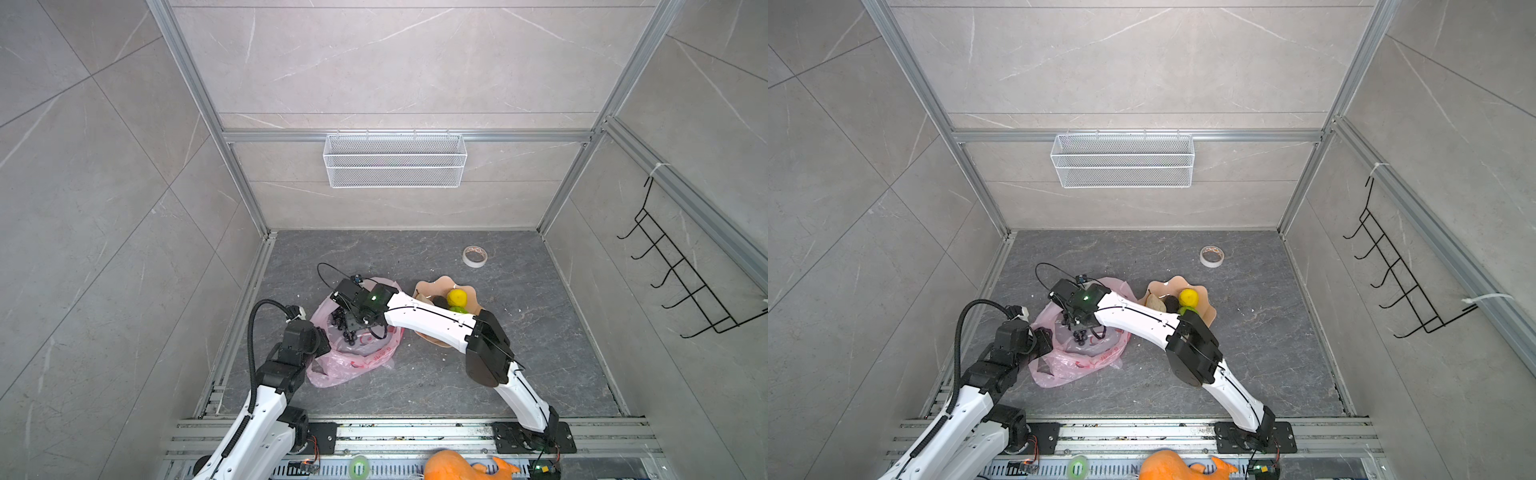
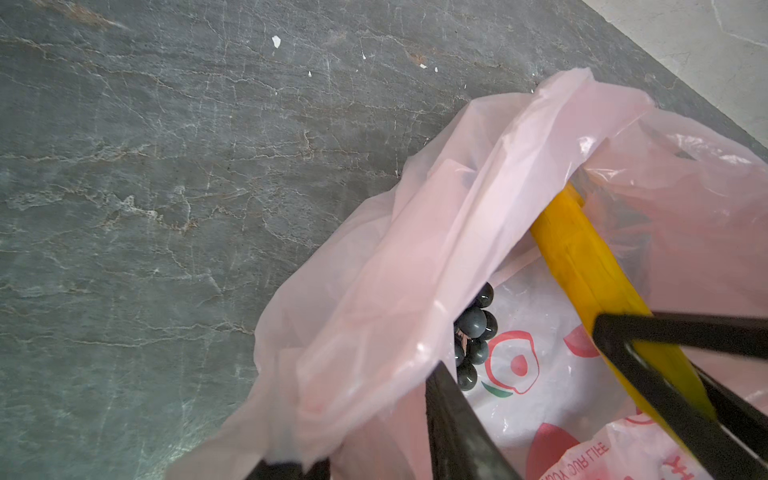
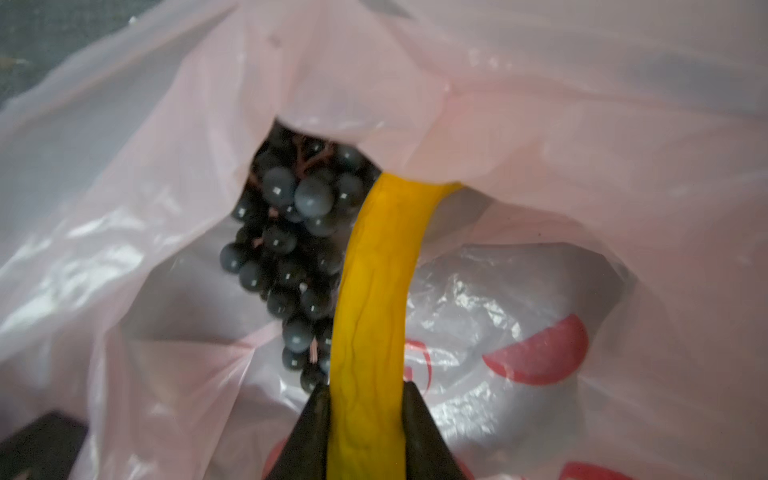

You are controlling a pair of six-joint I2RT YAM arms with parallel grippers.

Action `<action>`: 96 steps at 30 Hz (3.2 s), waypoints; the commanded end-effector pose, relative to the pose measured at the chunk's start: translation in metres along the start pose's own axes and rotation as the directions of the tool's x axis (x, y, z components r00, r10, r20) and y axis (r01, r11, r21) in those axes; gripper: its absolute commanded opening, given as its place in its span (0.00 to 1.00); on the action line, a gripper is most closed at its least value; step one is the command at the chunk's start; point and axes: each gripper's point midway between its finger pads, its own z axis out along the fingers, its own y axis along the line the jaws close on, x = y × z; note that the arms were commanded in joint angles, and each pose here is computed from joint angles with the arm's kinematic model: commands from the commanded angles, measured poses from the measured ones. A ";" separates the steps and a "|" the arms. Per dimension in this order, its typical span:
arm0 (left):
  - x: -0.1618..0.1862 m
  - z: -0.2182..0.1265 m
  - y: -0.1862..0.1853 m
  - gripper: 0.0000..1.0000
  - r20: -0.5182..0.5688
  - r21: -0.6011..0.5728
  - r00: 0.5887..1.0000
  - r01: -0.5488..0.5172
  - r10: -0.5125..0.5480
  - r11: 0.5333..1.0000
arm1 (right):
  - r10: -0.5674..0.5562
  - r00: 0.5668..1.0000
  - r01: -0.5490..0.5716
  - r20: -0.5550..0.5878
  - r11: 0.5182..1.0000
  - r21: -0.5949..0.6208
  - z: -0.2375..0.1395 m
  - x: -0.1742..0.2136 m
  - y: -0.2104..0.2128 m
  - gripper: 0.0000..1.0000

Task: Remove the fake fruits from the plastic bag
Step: 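Lift the yellow fruit out and carry it over the pink bowl, then lower the yellow fruit onto the bowl and open the right gripper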

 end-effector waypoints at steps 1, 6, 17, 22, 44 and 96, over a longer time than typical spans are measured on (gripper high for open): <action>-0.005 -0.001 -0.006 0.38 0.019 0.024 1.000 -0.019 0.018 1.000 | -0.020 0.997 0.025 0.068 0.997 -0.074 -0.035 -0.003 0.014 0.27; -0.006 -0.001 -0.005 0.38 0.021 0.022 1.000 -0.018 0.018 1.000 | -0.048 0.996 0.055 0.072 0.993 -0.101 -0.047 0.015 0.017 0.27; -0.006 -0.001 -0.005 0.38 0.020 0.018 1.000 -0.018 0.017 1.000 | -0.126 0.978 0.155 0.167 0.972 -0.179 -0.079 0.028 0.033 0.26; -0.005 -0.001 -0.005 0.38 0.020 0.018 1.000 -0.016 0.016 1.000 | -0.154 0.963 0.200 0.220 0.958 -0.207 -0.095 0.028 0.040 0.25; -0.006 -0.002 -0.003 0.38 0.026 0.010 1.000 -0.013 0.013 1.000 | -0.075 0.945 0.092 0.318 0.995 -0.041 -0.185 0.056 -0.050 0.25; -0.005 -0.002 -0.004 0.38 0.023 0.021 1.000 -0.016 0.015 1.000 | 0.228 0.971 -0.234 0.068 0.870 0.433 -0.034 -0.006 -0.228 0.28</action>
